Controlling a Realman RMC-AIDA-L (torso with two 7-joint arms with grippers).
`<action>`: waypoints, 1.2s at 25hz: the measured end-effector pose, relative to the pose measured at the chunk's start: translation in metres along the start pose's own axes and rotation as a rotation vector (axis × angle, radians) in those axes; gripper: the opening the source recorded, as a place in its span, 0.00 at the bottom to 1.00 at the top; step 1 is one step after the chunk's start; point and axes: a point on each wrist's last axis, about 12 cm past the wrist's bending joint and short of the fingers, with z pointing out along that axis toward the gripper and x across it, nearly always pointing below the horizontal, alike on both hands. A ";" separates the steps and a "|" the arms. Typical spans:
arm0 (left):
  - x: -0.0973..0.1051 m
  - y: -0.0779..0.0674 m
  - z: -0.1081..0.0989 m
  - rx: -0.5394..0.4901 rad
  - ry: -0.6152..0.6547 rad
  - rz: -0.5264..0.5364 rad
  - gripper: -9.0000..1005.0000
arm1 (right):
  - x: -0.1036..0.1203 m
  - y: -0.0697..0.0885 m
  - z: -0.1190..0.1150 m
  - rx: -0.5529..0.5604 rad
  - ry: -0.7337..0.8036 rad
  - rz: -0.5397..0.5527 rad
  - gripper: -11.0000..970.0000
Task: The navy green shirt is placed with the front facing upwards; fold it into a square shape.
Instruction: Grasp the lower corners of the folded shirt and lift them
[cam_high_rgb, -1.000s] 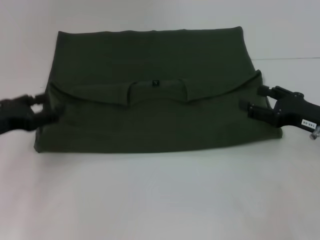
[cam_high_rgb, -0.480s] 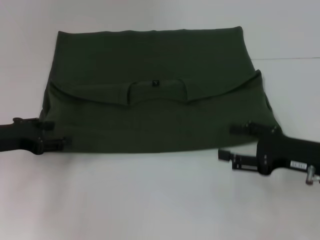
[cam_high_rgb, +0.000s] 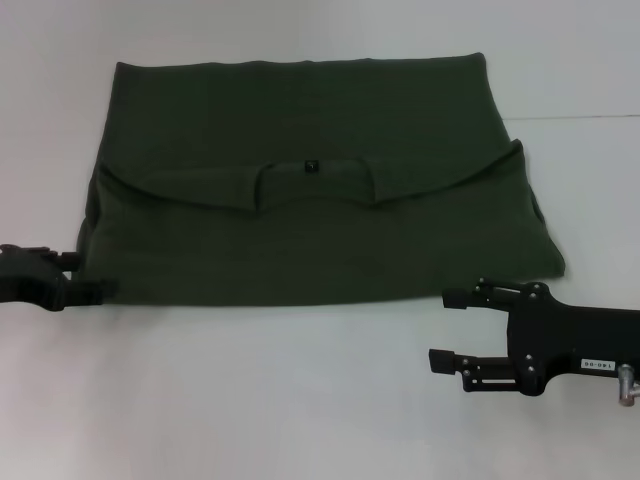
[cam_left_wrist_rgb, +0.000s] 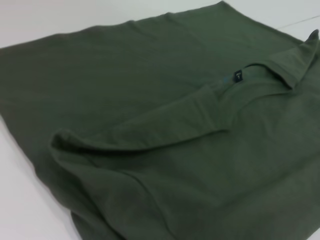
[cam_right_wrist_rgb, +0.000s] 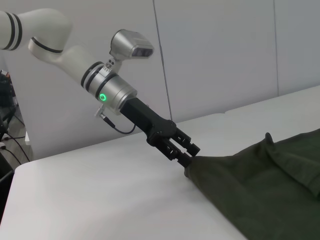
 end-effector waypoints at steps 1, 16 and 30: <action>0.000 0.000 0.000 -0.001 0.003 -0.003 0.73 | 0.000 0.000 0.000 0.000 0.000 -0.001 0.89; 0.003 0.003 0.007 -0.046 0.059 -0.028 0.73 | -0.002 -0.002 0.002 0.002 0.000 -0.006 0.88; 0.002 0.002 0.015 -0.059 0.081 0.005 0.59 | -0.003 -0.003 0.000 0.013 -0.009 0.003 0.88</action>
